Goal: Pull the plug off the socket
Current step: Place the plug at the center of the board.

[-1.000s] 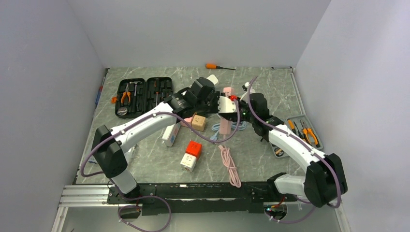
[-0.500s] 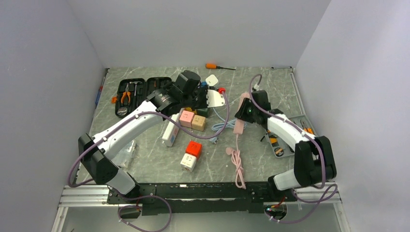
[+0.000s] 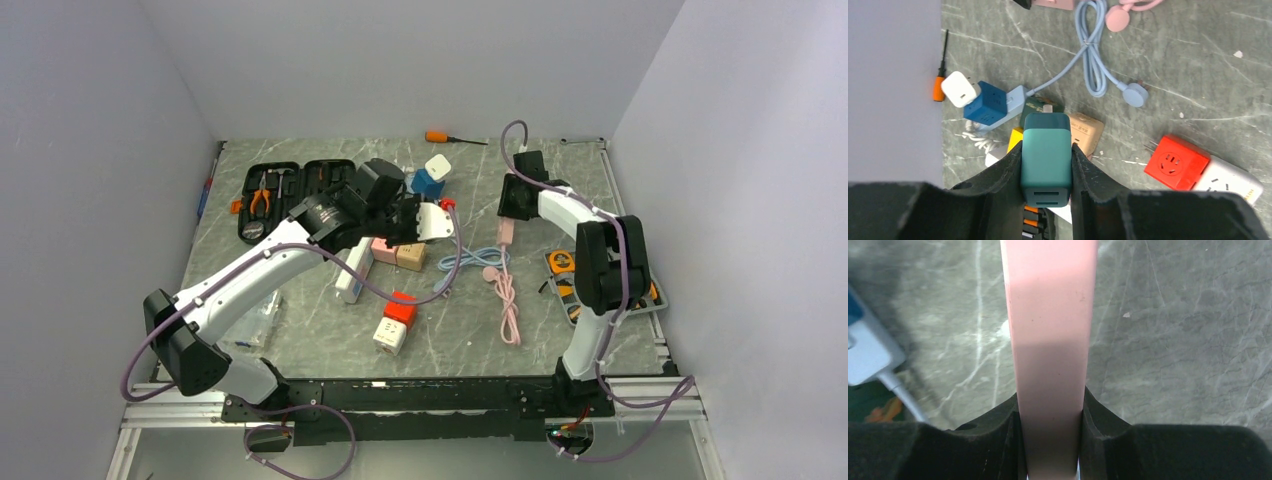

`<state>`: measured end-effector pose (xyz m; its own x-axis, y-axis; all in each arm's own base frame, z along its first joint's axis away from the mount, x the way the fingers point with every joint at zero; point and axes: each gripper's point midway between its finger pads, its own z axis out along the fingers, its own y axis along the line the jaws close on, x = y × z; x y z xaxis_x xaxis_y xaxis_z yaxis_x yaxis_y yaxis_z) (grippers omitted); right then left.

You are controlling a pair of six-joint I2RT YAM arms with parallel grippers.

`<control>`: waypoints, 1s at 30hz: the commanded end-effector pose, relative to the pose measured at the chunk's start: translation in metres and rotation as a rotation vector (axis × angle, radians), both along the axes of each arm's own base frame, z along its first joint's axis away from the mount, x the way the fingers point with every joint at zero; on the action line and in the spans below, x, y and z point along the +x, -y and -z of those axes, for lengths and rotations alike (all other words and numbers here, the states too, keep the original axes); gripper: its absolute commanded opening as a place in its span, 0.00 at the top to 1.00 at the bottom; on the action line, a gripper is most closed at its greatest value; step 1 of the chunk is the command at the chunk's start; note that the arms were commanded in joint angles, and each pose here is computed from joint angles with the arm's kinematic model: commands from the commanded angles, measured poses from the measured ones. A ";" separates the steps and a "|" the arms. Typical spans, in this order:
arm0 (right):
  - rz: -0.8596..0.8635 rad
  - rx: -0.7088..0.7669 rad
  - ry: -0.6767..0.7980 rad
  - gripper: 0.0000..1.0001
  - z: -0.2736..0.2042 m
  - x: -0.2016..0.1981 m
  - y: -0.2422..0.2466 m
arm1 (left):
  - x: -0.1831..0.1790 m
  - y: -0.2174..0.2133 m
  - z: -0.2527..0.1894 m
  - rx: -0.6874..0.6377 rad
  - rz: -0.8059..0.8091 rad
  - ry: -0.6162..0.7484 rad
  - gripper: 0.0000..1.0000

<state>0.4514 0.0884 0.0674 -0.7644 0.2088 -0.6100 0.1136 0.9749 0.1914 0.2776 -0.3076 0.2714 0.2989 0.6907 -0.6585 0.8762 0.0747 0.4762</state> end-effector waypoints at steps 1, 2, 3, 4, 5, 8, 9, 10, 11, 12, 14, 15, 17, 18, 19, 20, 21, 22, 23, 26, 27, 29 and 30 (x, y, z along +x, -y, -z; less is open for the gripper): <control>0.037 -0.068 -0.009 0.87 -0.005 0.016 0.019 | -0.019 0.008 0.009 -0.029 0.051 -0.069 1.00; 0.041 -0.064 -0.029 0.77 0.000 0.016 0.019 | -0.023 0.010 0.016 -0.026 0.059 -0.087 1.00; 0.047 -0.067 -0.054 0.70 0.006 0.014 0.020 | -0.027 0.014 0.022 -0.019 0.070 -0.103 1.00; 0.053 -0.071 -0.072 0.63 0.011 0.012 0.020 | -0.031 0.018 0.029 -0.010 0.080 -0.116 1.00; 0.063 -0.070 -0.085 0.57 0.015 0.010 0.021 | -0.035 0.021 0.036 0.000 0.091 -0.134 1.00; 0.085 -0.063 -0.096 0.43 0.018 0.003 0.022 | -0.047 0.034 0.053 0.021 0.119 -0.186 1.00; 0.091 -0.058 -0.089 0.38 0.015 0.001 0.022 | -0.049 0.039 0.059 0.033 0.127 -0.199 1.00; 0.095 -0.052 -0.078 0.30 0.011 0.000 0.022 | -0.052 0.044 0.063 0.042 0.136 -0.208 1.00; 0.099 -0.046 -0.061 0.21 0.004 -0.001 0.022 | -0.053 0.049 0.068 0.051 0.145 -0.216 1.00; 0.103 -0.039 -0.046 0.18 -0.003 -0.002 0.022 | -0.055 0.054 0.073 0.061 0.154 -0.224 1.00; 0.121 -0.031 -0.011 0.16 -0.021 -0.005 0.024 | -0.057 0.064 0.081 0.074 0.169 -0.235 1.00; 0.130 -0.023 0.027 0.16 -0.038 -0.008 0.025 | -0.056 0.072 0.086 0.075 0.176 -0.240 1.00; 0.159 -0.004 0.066 0.13 -0.055 -0.014 0.030 | -0.058 0.084 0.091 0.075 0.189 -0.250 1.00; 0.175 0.012 0.105 0.10 -0.073 -0.017 0.033 | -0.060 0.091 0.092 0.073 0.200 -0.253 1.00; 0.200 0.022 0.125 0.04 -0.084 -0.021 0.040 | -0.060 0.097 0.093 0.073 0.208 -0.256 1.00; 0.226 0.031 0.145 0.01 -0.094 -0.026 0.046 | -0.061 0.105 0.091 0.066 0.218 -0.251 1.00; 0.248 0.043 0.167 0.00 -0.105 -0.031 0.052 | -0.063 0.112 0.091 0.063 0.229 -0.247 1.00; 0.267 0.049 0.183 0.00 -0.112 -0.037 0.057 | -0.064 0.118 0.093 0.062 0.239 -0.244 1.00; 0.281 0.056 0.202 0.00 -0.120 -0.043 0.061 | -0.066 0.125 0.095 0.060 0.251 -0.239 1.00; 0.302 0.071 0.235 0.00 -0.132 -0.060 0.065 | -0.070 0.139 0.107 0.069 0.272 -0.246 1.00; 0.307 0.077 0.242 0.00 -0.133 -0.065 0.065 | -0.072 0.143 0.113 0.077 0.279 -0.254 1.00; 0.316 0.081 0.255 0.00 -0.135 -0.073 0.067 | -0.079 0.150 0.126 0.092 0.293 -0.271 1.00; 0.322 0.074 0.255 0.00 -0.135 -0.077 0.069 | -0.083 0.154 0.133 0.102 0.302 -0.279 1.00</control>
